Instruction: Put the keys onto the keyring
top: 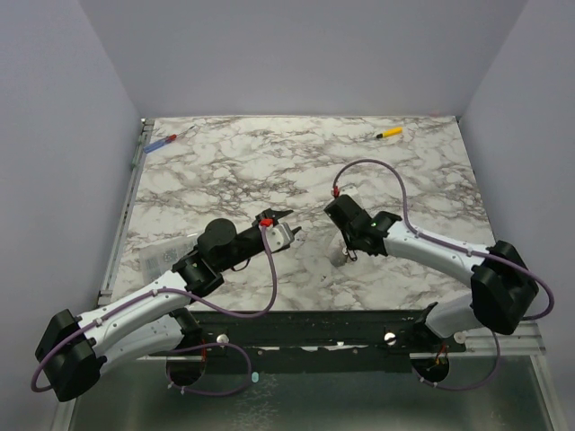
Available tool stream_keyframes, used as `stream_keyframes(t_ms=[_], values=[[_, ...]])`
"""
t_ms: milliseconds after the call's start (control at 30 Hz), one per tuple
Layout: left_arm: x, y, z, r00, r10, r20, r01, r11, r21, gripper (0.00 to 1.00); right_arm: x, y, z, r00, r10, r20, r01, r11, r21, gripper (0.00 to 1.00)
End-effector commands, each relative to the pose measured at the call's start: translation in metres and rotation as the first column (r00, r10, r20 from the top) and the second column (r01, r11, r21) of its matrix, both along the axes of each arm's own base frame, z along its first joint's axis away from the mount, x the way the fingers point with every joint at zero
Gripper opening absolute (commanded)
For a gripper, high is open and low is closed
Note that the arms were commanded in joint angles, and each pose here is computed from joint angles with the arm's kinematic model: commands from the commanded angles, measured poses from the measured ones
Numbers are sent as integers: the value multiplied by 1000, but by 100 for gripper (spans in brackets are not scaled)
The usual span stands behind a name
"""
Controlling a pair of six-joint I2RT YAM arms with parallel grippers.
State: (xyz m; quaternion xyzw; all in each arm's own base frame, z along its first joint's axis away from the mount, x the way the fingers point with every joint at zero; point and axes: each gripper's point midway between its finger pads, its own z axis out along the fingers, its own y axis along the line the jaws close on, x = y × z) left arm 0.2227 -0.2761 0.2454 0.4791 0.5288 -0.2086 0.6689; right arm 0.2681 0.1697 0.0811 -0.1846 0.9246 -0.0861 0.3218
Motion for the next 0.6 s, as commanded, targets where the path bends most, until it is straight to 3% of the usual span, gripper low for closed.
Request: stream_keyframes(t_ms=[0, 133, 233, 400, 567], values=[[0, 0, 12, 1000, 7, -4, -7, 1000, -24, 47, -7, -19, 5, 979, -187, 77, 180, 980, 88, 13], [5, -2, 4, 999, 32, -39, -32, 999, -16, 49, -15, -17, 8, 957, -282, 65, 263, 941, 213, 55], [15, 0, -4, 992, 87, -87, -89, 996, -15, 50, -19, -7, 10, 946, -321, 40, 291, 898, 330, 73], [33, 11, -12, 968, 214, -127, -217, 976, -9, 54, -15, 4, 12, 924, -382, 4, 335, 816, 471, 79], [38, 16, -16, 960, 253, -122, -254, 967, 9, 55, -19, 15, -1, 939, -341, -49, 324, 825, 464, 75]])
